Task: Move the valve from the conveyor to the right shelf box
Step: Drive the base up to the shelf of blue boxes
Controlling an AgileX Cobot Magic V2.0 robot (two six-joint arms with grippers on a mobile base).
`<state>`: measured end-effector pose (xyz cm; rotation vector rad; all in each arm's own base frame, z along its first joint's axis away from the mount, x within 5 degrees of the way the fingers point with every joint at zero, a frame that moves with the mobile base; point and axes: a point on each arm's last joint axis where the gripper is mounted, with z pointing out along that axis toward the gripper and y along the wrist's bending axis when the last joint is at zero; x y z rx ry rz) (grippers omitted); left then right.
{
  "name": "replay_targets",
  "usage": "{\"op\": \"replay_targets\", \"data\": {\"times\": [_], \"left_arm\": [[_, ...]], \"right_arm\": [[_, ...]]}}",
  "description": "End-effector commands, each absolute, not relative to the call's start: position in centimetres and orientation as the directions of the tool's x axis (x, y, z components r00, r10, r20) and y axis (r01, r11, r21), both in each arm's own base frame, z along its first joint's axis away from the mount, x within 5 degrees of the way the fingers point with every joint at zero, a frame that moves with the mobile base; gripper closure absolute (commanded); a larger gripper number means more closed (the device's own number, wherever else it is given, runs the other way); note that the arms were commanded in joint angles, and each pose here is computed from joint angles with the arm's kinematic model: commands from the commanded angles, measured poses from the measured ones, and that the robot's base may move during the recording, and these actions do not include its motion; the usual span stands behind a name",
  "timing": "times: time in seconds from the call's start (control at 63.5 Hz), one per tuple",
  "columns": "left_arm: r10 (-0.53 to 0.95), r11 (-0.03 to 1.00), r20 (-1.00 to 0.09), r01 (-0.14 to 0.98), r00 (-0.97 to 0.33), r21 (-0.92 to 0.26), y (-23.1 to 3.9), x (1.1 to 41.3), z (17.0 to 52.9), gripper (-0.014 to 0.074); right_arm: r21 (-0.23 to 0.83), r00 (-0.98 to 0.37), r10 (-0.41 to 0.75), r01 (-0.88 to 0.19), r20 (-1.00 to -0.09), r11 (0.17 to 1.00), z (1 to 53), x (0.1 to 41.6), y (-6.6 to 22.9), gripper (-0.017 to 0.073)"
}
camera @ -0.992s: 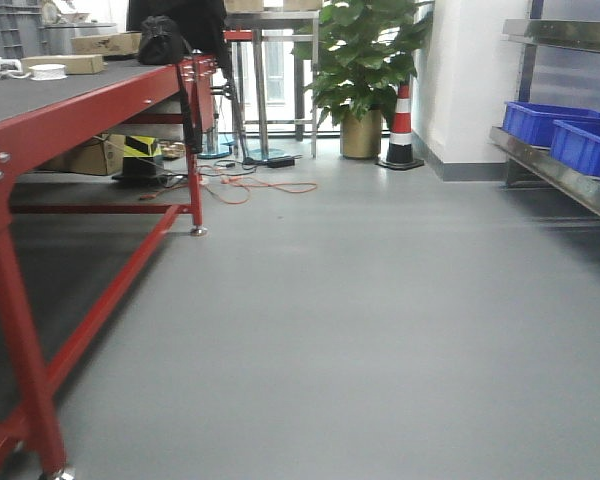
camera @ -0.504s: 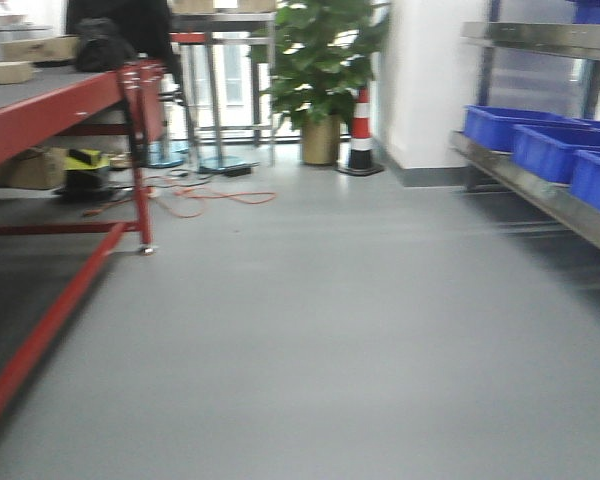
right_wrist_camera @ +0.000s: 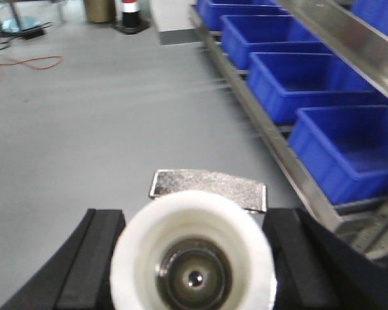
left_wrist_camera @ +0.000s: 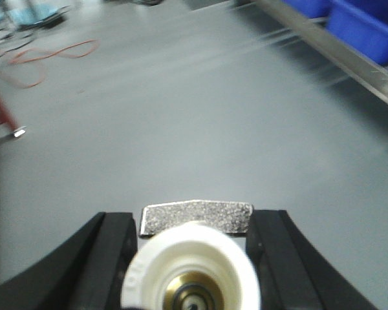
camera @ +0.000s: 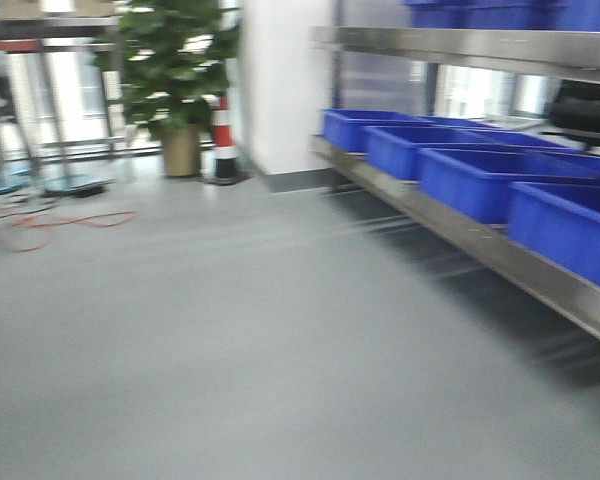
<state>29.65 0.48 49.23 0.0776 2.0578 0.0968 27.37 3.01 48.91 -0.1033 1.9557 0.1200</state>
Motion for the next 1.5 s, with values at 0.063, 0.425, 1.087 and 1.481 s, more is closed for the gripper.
{"op": "replay_targets", "data": {"times": [0.063,0.425,1.087,1.481], "left_arm": [[0.093,0.995,-0.912,0.015,-0.399,0.095,0.26,29.49,50.30,0.0705],[0.093,0.995,-0.912,0.015,-0.399,0.095,0.26,29.49,50.30,0.0705],[0.093,0.995,-0.912,0.015,-0.399,0.095,0.26,29.49,50.30,0.0705],[0.093,0.995,-0.912,0.015,-0.399,0.095,0.26,29.49,50.30,0.0705]], "right_arm": [[0.023,-0.272,-0.010,-0.120,-0.962,0.992,50.60,26.81,2.76,0.0711],[0.023,-0.272,-0.010,-0.120,-0.962,0.992,50.60,26.81,2.76,0.0711],[0.023,-0.272,-0.010,-0.120,-0.962,0.992,50.60,26.81,2.76,0.0711],[0.023,-0.272,-0.010,-0.120,-0.962,0.992,50.60,26.81,2.76,0.0711]]}}
